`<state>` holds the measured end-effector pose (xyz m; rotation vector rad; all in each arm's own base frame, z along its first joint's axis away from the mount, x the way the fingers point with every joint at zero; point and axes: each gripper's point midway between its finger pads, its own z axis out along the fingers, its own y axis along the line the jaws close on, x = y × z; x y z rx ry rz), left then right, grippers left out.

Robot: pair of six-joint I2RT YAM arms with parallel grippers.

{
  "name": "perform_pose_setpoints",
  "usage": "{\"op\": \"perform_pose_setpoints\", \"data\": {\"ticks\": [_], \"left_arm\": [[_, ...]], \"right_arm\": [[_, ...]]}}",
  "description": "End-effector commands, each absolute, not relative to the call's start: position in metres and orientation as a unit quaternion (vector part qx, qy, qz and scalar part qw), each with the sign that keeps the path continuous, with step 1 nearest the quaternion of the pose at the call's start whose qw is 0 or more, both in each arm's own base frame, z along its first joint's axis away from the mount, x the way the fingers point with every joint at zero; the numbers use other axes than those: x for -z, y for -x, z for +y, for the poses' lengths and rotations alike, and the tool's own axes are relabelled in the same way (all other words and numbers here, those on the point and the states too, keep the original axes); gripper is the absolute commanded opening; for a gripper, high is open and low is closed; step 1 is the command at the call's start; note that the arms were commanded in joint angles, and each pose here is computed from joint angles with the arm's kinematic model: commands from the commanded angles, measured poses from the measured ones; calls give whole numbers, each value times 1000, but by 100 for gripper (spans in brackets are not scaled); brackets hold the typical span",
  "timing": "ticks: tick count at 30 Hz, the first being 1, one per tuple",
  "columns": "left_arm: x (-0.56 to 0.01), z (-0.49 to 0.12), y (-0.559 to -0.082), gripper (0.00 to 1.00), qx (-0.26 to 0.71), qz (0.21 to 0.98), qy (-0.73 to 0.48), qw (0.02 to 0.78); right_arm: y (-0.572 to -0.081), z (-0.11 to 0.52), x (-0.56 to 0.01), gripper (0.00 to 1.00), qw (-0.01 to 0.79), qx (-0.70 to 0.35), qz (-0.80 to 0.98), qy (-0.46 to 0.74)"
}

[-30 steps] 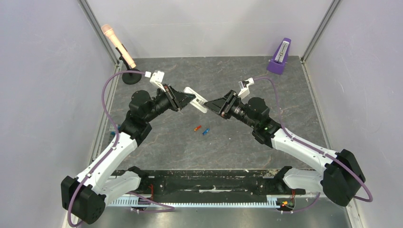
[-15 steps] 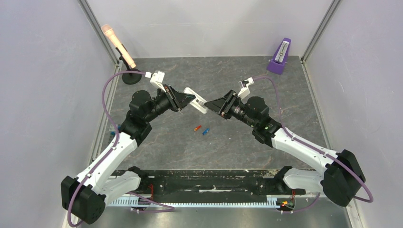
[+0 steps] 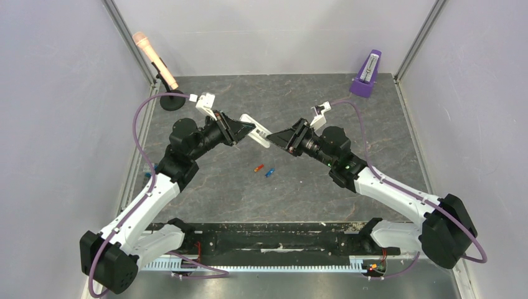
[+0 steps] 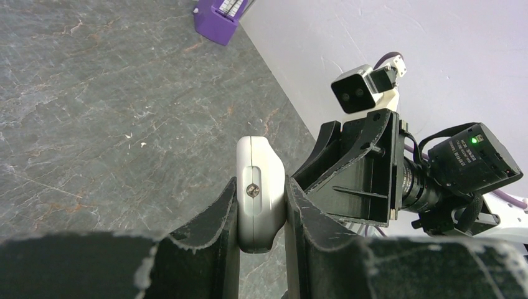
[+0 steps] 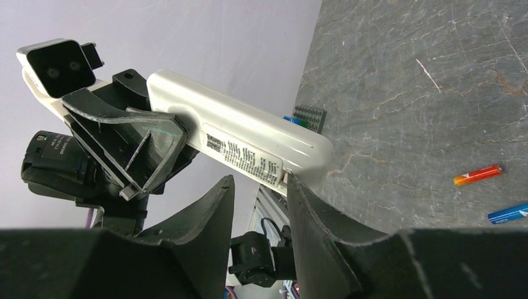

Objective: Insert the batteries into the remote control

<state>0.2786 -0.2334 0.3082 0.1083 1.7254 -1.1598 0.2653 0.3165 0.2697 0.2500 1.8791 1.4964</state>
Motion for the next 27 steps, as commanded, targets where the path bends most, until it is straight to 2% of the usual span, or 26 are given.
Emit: {"op": "perform_pose_setpoints", "data": {"ticks": [1,14,27], "left_arm": [[-356,-241,-265,2,520,666,-78,529],[-361,-247,-252,2,553,646,-97,517],[-366,-255,-247,2,589,634,-97,492]], "right_arm": [[-271,322,-285,40,366,-592,712,-94],[-273,326,-271,37,347,-597,715,-112],[-255,332,-289,36,329,-674,657,-85]]}}
